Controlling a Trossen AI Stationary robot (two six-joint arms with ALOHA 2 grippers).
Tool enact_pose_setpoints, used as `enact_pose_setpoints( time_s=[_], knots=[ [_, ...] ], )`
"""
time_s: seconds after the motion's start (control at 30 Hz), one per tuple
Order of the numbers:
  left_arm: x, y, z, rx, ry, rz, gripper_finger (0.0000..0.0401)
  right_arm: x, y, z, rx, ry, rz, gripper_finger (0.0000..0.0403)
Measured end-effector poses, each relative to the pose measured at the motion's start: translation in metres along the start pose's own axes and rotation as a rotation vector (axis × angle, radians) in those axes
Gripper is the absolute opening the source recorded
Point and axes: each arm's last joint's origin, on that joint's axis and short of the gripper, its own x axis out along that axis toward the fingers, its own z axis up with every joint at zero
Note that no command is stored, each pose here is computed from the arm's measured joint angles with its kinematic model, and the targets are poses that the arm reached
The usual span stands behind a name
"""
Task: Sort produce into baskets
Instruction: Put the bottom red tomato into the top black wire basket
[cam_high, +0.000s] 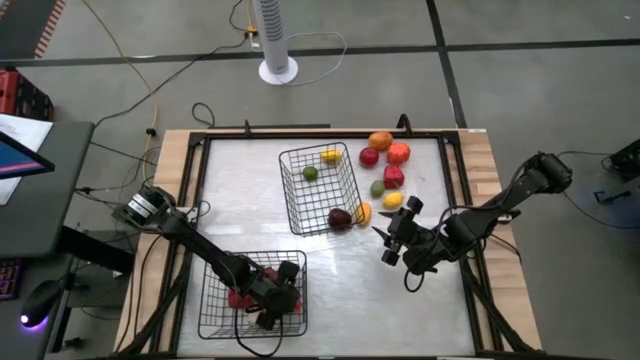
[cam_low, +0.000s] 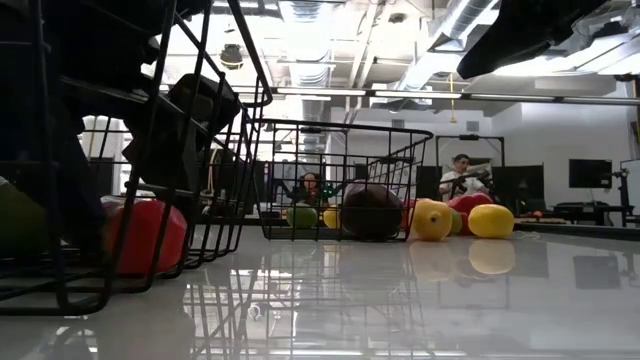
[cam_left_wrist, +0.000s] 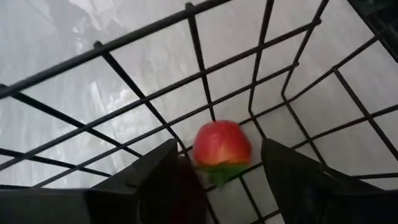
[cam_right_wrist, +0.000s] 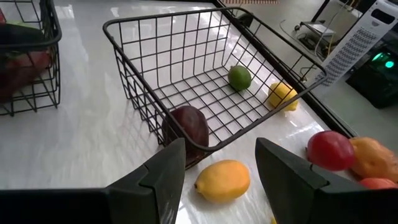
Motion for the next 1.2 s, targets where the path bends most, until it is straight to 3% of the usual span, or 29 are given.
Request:
enact_pose_setpoints(
  time_s=[0.43,0.83,1.03,1.2],
  knots=[
    [0.023,-0.002,-0.009,0.011,0.028,0.017,0.0199,0.000,0.000,0.000,-0.001,0.000,0.000,0.0221],
    [0.006,-0.001,-0.011,0.015,0.090,-0.001,0.0101,0.000,0.000,0.000,-0.001,0.000,0.000,0.0221],
    [0.000,-0.001,-0.007,0.025,0.139,-0.047,0.0102,0.000,0.000,0.000,0.000,0.000,0.000,0.0221],
    [-0.026,-0.002,0.009,0.041,0.188,-0.113,0.0108,0.000,0.000,0.000,0.000,0.000,0.001,0.0221]
  ],
)
